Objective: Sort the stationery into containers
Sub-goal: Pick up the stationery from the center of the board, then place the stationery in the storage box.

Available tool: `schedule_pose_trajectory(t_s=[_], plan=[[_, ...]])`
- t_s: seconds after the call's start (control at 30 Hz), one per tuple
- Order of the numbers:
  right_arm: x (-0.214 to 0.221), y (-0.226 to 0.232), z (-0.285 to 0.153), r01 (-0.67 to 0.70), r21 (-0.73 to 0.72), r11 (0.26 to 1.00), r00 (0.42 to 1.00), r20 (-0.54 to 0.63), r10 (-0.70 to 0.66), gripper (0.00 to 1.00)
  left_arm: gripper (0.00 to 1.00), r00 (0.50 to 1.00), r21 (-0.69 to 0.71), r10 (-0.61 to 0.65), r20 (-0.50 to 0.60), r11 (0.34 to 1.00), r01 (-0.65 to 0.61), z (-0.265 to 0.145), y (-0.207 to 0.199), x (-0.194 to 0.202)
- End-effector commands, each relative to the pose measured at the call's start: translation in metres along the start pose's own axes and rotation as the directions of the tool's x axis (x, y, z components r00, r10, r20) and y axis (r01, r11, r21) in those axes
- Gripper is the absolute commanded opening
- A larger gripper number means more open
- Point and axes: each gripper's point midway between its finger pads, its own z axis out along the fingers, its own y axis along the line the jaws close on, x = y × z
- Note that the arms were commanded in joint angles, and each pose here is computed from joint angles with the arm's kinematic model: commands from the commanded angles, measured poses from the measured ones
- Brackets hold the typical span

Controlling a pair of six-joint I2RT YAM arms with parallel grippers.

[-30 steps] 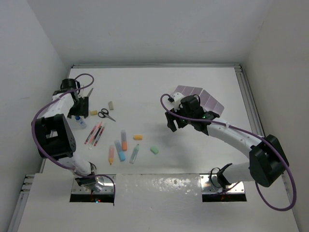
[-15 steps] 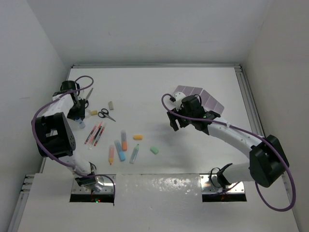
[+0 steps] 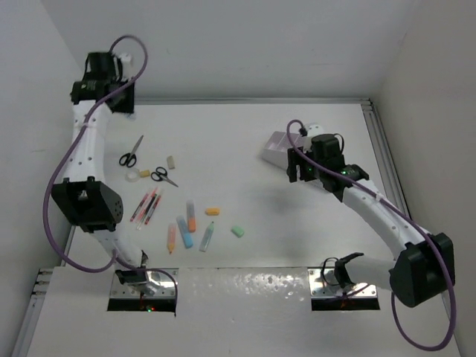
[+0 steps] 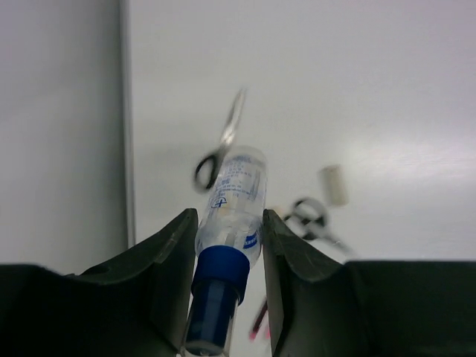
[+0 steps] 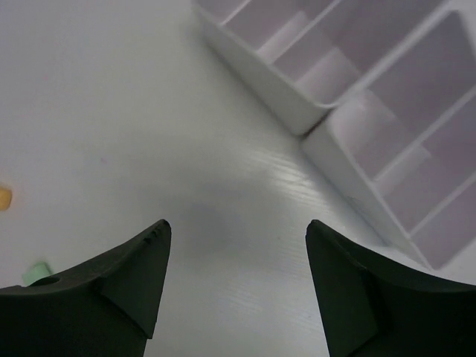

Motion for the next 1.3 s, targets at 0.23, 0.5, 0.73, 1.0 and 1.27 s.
schedule_pose_trajectory(t_s=[0.23,0.5,0.73,1.0,1.27], plan=[[-0.030,-0.091,-0.064,-0.229,0.279,0.932,0.970,0.141,0.196,0.72,0.00,0.854,0.431,0.396,0.337,0.742,-0.514,-0.042,-0.328,-0.073],[-0.005,-0.092,-0.074,-0.245,0.275,0.930,0.968,0.132,0.215,0.72,0.00,0.822,0.615,0.188,0.538,0.579,-0.535,-0.083,-0.465,-0.081],[0.014,-0.094,-0.076,-0.223,0.295,0.929,0.974,0.096,0.203,0.72,0.00,0.814,0.659,0.175,0.553,0.505,-0.557,-0.088,-0.520,-0.058],[0.015,-0.097,-0.076,-0.194,0.306,0.932,0.981,0.088,0.175,0.72,0.00,0.782,0.624,0.223,0.581,0.494,-0.605,-0.081,-0.557,-0.032],[0.024,-0.098,-0.076,-0.189,0.314,0.930,0.982,0.076,0.174,0.72,0.00,0.764,0.613,0.283,0.580,0.467,-0.638,-0.077,-0.568,-0.009]])
